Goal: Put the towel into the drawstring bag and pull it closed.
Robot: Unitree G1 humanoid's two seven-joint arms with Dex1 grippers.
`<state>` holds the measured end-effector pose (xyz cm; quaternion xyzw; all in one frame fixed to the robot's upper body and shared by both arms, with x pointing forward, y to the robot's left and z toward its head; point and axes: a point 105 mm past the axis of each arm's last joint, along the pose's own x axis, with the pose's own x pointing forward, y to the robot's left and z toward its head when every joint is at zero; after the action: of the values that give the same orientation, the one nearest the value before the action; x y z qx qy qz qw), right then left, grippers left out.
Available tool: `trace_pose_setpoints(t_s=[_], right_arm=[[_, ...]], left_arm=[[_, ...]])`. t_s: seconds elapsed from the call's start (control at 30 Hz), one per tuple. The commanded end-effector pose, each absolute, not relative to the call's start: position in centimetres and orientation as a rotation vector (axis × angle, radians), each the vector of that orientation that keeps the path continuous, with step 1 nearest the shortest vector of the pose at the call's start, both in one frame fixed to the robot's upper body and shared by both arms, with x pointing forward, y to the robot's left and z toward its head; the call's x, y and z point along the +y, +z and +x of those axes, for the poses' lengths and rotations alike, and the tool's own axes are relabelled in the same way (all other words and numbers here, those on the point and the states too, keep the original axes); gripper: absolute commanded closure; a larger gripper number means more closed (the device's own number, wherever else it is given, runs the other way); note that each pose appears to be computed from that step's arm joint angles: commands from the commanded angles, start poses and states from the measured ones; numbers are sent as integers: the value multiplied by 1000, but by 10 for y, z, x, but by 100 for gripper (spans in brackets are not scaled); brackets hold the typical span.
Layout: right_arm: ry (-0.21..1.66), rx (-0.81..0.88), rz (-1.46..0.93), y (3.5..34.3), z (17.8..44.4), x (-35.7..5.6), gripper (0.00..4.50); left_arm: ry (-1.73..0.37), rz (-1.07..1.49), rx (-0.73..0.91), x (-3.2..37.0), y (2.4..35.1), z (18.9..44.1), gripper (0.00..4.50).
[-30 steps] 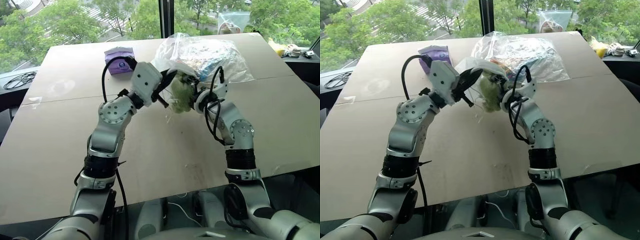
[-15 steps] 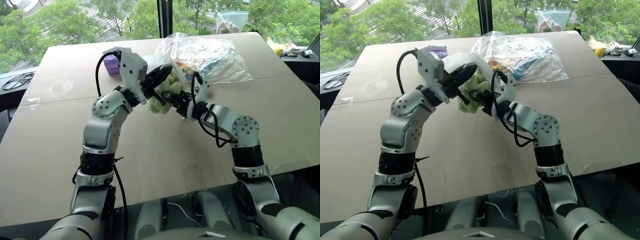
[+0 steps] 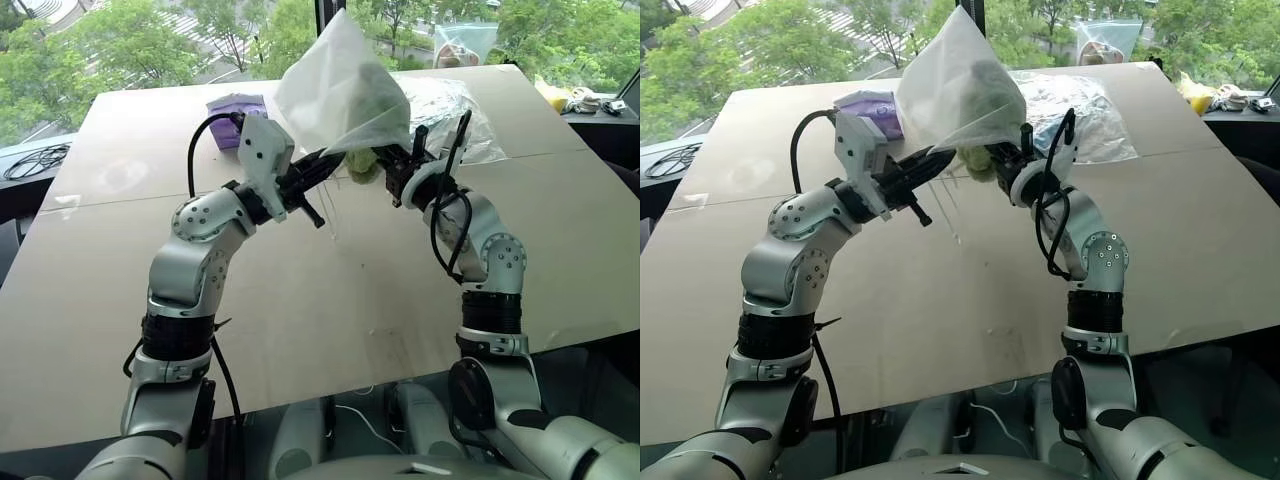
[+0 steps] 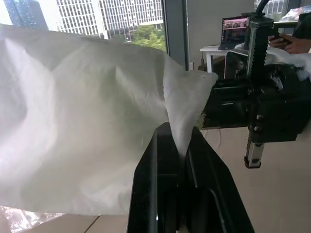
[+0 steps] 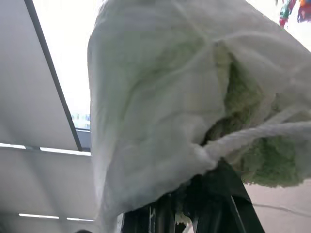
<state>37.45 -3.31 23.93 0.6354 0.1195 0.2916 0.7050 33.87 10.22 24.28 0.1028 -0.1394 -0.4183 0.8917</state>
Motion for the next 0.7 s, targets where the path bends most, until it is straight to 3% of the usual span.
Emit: trace_pose_setpoints(t_s=[0.03,0.47,0.57,0.7], right_arm=[[784,172,1553,278,363,-22,440],[853,338,2000,304,356,-2,440],[859,342,1967,307,355,1,440],[789,334,1650,279,357,7,440]], left_arm=[[-889,229,-319,101,252,333,450],[-1061,203,-224,77,232,315,450],[-1092,189,-224,73,232,311,450],[-1138,128,-263,71,244,302,450]])
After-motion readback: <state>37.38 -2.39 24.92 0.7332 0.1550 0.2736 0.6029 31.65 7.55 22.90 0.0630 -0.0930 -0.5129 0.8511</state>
